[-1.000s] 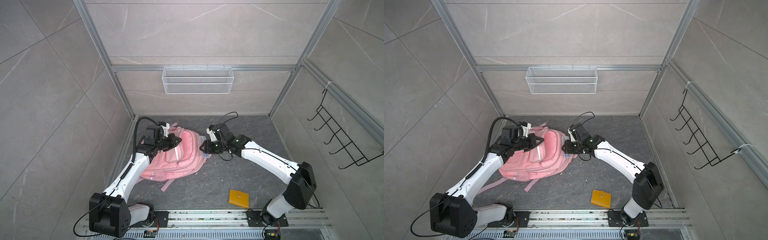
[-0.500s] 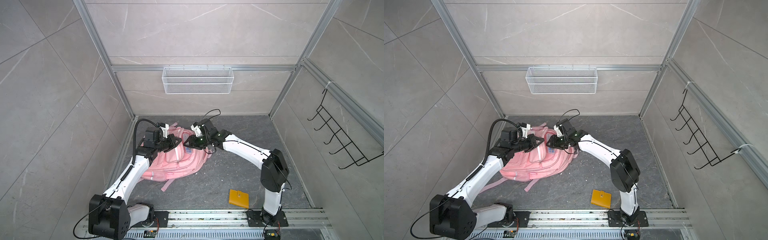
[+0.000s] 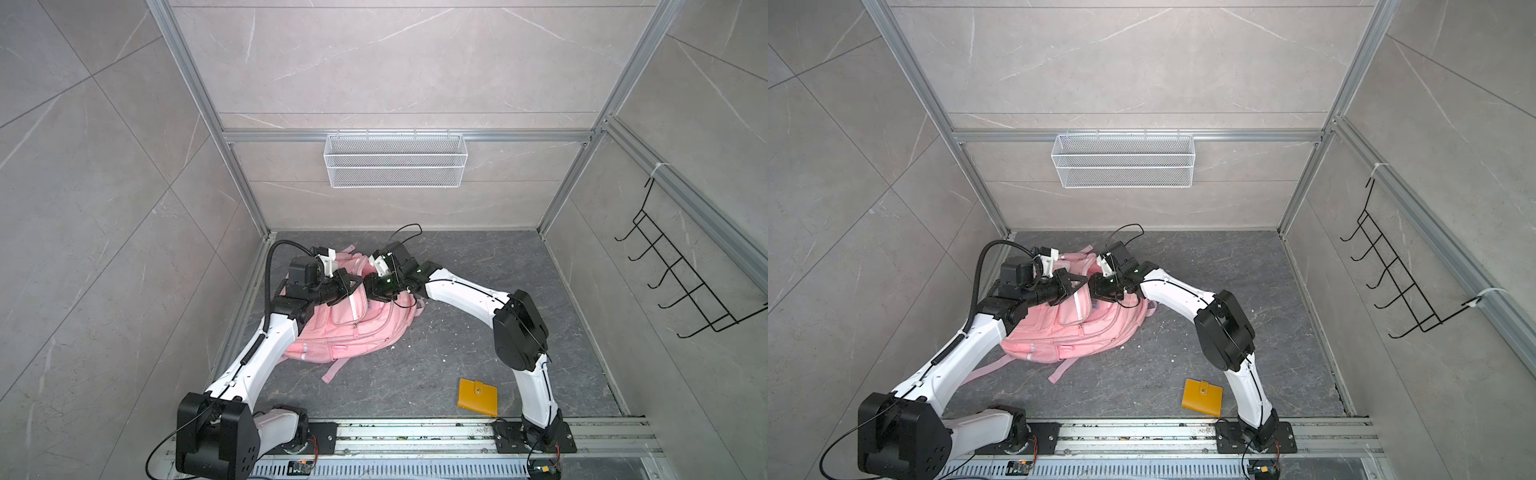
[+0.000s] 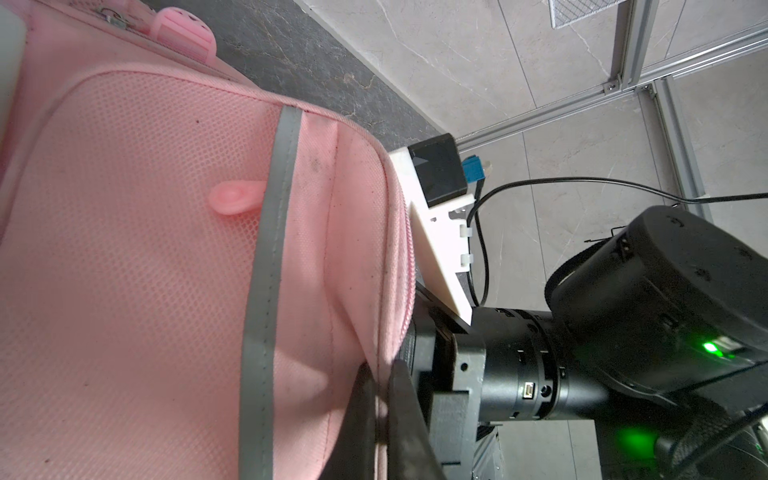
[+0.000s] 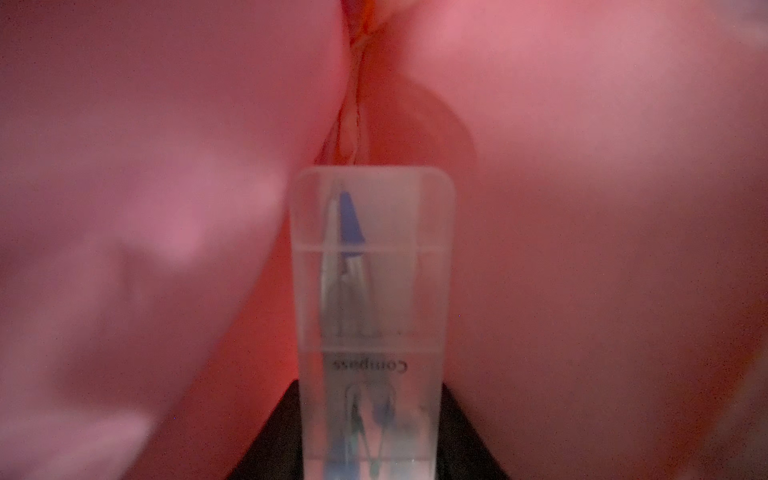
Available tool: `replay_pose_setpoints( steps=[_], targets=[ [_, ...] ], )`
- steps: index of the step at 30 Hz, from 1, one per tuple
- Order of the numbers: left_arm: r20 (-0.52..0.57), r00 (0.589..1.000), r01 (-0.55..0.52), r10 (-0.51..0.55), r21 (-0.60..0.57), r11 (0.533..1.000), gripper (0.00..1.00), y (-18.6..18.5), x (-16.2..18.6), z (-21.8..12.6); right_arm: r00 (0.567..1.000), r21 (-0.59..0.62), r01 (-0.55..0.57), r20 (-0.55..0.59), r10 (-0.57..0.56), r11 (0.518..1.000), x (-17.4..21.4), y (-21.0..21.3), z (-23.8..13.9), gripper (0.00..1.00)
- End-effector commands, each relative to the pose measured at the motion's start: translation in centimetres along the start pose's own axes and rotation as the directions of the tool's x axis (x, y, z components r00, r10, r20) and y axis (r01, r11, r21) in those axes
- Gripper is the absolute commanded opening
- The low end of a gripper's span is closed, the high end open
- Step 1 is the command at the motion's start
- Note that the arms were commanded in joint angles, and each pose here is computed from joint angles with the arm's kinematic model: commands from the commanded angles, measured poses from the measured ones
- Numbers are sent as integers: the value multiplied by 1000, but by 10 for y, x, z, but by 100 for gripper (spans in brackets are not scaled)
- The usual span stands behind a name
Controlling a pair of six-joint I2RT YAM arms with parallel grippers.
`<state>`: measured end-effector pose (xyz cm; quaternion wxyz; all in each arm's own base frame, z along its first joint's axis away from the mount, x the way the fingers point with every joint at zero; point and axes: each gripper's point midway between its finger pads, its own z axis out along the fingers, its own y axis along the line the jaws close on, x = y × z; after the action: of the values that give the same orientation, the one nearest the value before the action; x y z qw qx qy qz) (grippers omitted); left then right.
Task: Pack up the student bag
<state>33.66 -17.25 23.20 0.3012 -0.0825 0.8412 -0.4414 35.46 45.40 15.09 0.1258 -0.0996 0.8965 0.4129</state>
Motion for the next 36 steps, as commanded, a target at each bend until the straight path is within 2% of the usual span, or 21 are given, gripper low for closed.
replay_pose_setpoints(
  steps=[1,3,8,13,15,22,25,28,32,36],
  targets=[
    [93,993,-81,71,113,990,0,-39,-20,-17,1000,-60,21,16,-20,998,-8,22,-1,12],
    [99,993,-80,69,106,991,0,-38,-22,-17,999,-51,40,26,-38,998,-8,24,-7,20],
    [100,993,-74,64,96,993,0,-35,-22,-15,993,-46,92,72,-89,995,-13,36,-30,53],
    [104,992,-78,68,92,993,0,-34,-26,-13,986,-43,118,122,-112,992,-16,47,-55,72],
    [106,992,-79,69,93,992,0,-33,-28,-12,983,-45,128,137,-121,991,-16,52,-65,89],
    [95,993,-83,74,96,992,0,-33,-30,-8,978,5,142,154,-141,990,-5,54,-106,91],
    [87,993,-89,81,95,991,0,-32,-30,-7,979,89,160,114,-170,983,18,39,-132,91],
    [78,993,-92,84,95,991,0,-30,-28,-5,987,225,140,41,-153,964,59,1,-160,92],
    [56,995,-91,86,107,990,0,-29,-26,-1,999,467,-23,-30,42,884,136,-80,-195,93],
    [49,995,-96,91,108,989,0,-28,-25,1,966,556,-225,22,256,800,201,-132,-218,93]
  ],
)
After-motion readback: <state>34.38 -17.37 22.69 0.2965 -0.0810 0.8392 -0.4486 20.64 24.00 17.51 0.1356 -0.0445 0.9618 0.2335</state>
